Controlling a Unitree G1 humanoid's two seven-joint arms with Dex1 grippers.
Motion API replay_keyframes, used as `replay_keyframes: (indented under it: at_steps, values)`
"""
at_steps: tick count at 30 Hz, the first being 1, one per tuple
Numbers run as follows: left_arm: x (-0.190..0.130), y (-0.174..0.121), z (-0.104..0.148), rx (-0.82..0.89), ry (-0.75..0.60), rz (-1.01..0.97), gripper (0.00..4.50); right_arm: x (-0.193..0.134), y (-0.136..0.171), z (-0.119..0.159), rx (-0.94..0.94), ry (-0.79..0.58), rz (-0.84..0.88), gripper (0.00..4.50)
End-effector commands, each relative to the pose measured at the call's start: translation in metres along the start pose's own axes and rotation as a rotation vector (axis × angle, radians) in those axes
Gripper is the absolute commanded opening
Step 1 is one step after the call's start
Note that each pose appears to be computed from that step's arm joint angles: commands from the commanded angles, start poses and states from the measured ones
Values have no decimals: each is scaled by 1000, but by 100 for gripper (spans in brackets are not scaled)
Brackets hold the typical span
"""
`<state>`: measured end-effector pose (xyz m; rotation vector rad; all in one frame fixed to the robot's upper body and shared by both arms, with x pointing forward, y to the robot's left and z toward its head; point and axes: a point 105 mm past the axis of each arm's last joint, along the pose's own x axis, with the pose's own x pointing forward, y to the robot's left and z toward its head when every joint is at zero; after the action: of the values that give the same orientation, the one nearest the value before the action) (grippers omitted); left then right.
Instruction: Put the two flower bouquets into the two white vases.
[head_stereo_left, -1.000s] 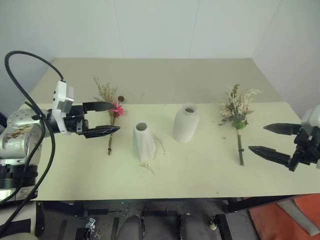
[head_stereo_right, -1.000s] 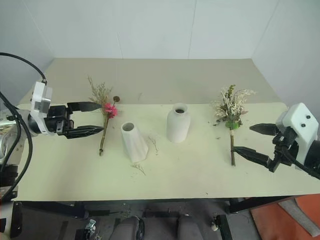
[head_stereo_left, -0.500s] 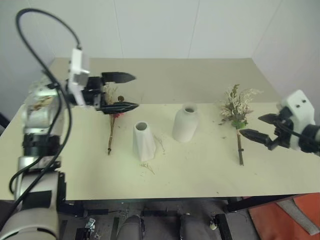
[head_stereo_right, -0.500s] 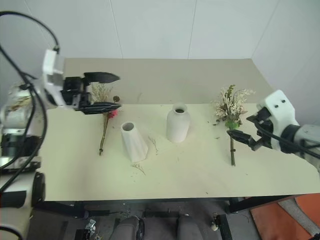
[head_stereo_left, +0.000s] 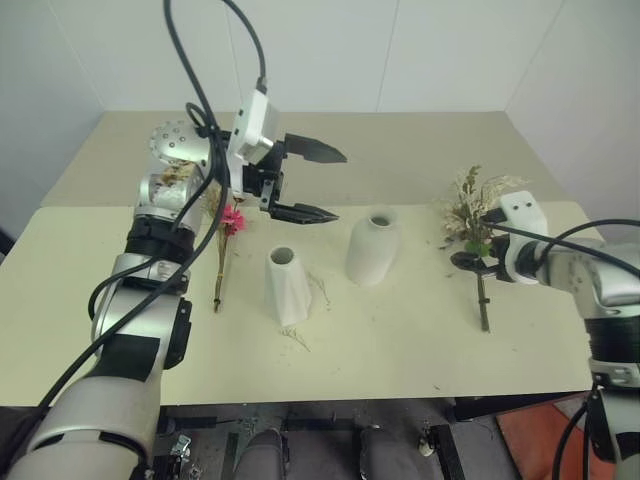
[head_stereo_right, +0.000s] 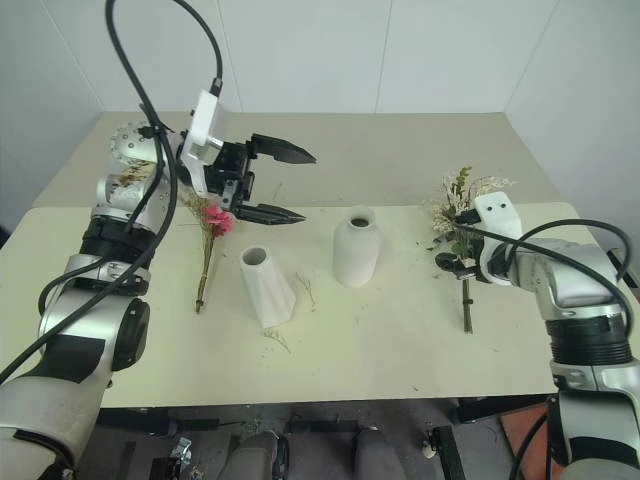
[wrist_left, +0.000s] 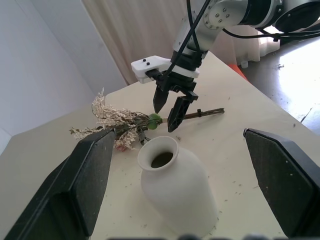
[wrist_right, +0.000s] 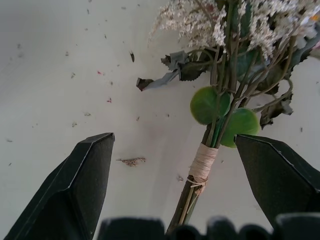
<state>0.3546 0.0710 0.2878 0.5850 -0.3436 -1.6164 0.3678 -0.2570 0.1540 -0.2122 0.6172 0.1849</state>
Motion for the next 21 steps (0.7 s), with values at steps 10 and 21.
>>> replay_keyframes:
  at_steps: [10, 21]
  values:
    - [1, 0, 7, 58, 21, -15, 450, 11, -18, 3, 41, 49, -46, 364]
    - [-7, -2, 3, 49, 37, 5, 450, 18, -22, 6, 68, 52, -39, 23]
